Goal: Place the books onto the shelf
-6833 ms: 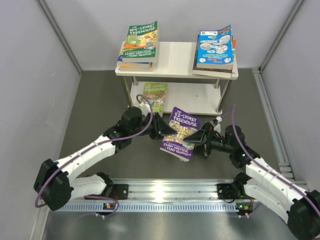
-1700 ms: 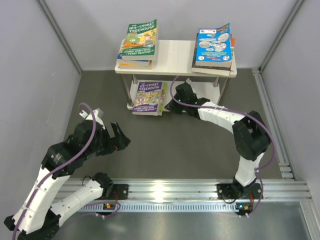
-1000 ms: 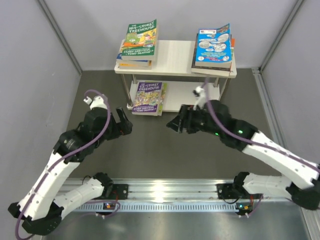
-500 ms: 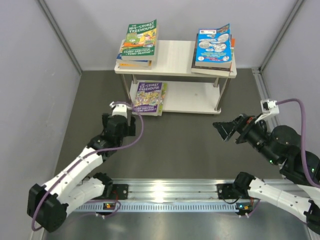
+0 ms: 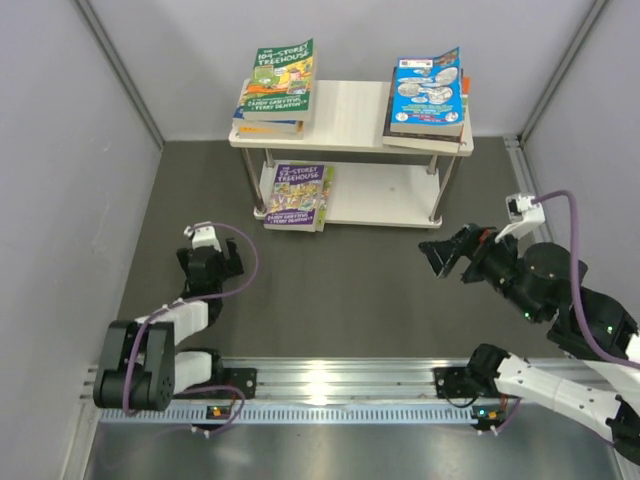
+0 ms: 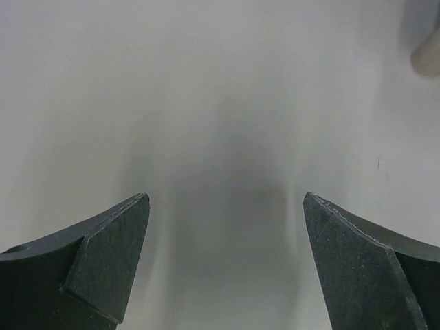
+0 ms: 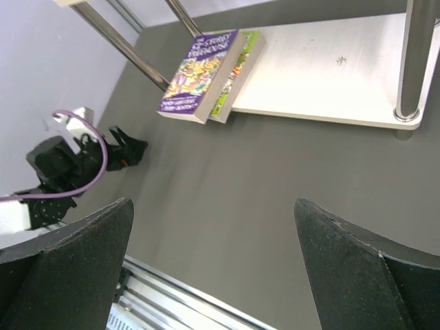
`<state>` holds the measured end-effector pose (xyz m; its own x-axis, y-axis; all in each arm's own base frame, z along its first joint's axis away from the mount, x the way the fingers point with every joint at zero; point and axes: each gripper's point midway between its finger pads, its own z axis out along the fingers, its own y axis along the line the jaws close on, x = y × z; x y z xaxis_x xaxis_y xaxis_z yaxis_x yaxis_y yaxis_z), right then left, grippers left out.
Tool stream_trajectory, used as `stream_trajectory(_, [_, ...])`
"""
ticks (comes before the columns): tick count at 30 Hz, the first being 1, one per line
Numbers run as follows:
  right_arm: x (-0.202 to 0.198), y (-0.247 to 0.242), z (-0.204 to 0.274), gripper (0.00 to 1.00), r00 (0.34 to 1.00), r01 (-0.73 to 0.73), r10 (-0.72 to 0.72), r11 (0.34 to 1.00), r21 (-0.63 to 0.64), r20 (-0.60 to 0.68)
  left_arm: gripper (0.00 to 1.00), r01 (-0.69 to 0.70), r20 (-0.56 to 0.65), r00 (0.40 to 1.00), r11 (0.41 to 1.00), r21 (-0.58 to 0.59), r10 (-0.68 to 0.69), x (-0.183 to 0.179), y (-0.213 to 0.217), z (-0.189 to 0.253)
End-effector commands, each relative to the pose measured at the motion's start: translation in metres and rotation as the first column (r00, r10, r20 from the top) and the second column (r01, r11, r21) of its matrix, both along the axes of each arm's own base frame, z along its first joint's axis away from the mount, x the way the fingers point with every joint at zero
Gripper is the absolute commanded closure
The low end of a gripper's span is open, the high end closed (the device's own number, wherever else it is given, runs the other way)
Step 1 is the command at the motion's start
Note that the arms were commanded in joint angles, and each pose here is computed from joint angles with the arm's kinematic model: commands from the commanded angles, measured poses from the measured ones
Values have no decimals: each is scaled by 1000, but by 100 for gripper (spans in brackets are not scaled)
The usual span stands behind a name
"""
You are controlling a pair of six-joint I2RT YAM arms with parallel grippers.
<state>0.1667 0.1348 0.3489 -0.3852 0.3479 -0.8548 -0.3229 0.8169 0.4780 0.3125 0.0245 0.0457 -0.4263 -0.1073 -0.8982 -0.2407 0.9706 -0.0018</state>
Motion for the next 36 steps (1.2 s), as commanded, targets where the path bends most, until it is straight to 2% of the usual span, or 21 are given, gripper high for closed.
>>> stream_trajectory(1, [15, 10, -2, 0, 1000, 17, -16, 999, -52, 11, 1, 53, 295, 955, 996, -69, -31, 48, -8, 58])
stream_trajectory(3, [26, 4, -7, 0, 996, 88, -87, 993, -84, 9, 1, 73, 323, 946, 994, -77, -44, 59, -10, 59])
stream_trajectory(6, [43, -8, -23, 0, 974, 225, -227, 967, -122, -3, 1, 86, 258, 964, 995, -48, -71, 78, -10, 50])
stream_trajectory(9, [55, -7, -34, 0, 965, 262, -259, 951, -164, 40, 1, 146, 263, 955, 989, -7, -139, 80, -17, 42])
stream_trajectory(10, [58, -7, -45, 0, 965, 261, -255, 944, -200, 55, 1, 148, 428, 893, 989, 19, -142, 88, -18, 74])
stream_trajectory(12, [67, -4, -44, 0, 955, 290, -275, 943, -162, 110, 1, 160, 326, 933, 987, 2, -152, 77, -20, 39])
stream_trajectory(13, [69, -6, -63, 0, 955, 288, -263, 930, -228, 136, 1, 161, 271, 950, 987, -7, -153, 77, -20, 32])
stream_trajectory(14, [75, -4, -55, 0, 944, 305, -270, 934, -188, 188, 1, 163, 325, 932, 986, 25, -162, 78, -19, 40])
stream_trajectory(15, [79, -6, -69, 0, 936, 315, -258, 917, -245, 237, 5, 155, 315, 936, 988, 25, -155, 78, -17, 36])
stream_trajectory(16, [80, -11, -84, 0, 936, 323, -254, 893, -314, 243, 1, 152, 315, 937, 988, 25, -152, 78, -16, 36])
stream_trajectory(21, [108, -37, -125, 0, 890, 445, -346, 801, -402, 296, 1, 179, 289, 940, 983, 38, -182, 80, -21, 36])
stream_trajectory(23, [118, -40, -147, 0, 912, 398, -287, 791, -466, 292, 1, 178, 287, 941, 983, 36, -181, 80, -21, 36])
stream_trajectory(24, [128, -57, -155, 0, 900, 429, -298, 742, -515, 320, 1, 180, 287, 940, 983, 36, -183, 80, -21, 36])
stream_trajectory(26, [138, -67, -162, 0, 895, 433, -286, 744, -510, 342, 1, 180, 287, 940, 983, 34, -182, 80, -21, 36])
stream_trajectory(28, [151, -94, -170, 0, 852, 512, -369, 733, -447, 371, 1, 181, 285, 941, 983, 35, -184, 80, -22, 35])
stream_trajectory(29, [155, -93, -172, 0, 859, 494, -347, 757, -427, 377, 1, 179, 285, 941, 983, 36, -181, 80, -21, 35])
stream_trajectory(30, [159, -104, -189, 0, 860, 500, -363, 742, -447, 360, 1, 178, 288, 940, 983, 35, -181, 80, -21, 36])
stream_trajectory(31, [166, -105, -177, 0, 833, 528, -365, 751, -398, 417, 1, 180, 287, 940, 983, 36, -183, 80, -22, 36])
stream_trajectory(33, [175, -104, -192, 0, 851, 495, -315, 749, -441, 419, 1, 180, 287, 940, 983, 36, -183, 81, -21, 36])
stream_trajectory(35, [181, -115, -186, 0, 813, 540, -342, 746, -390, 472, 1, 180, 288, 940, 983, 36, -183, 81, -21, 36])
stream_trajectory(36, [183, -125, -205, 0, 821, 543, -362, 734, -408, 442, 1, 178, 287, 941, 983, 36, -181, 80, -21, 36])
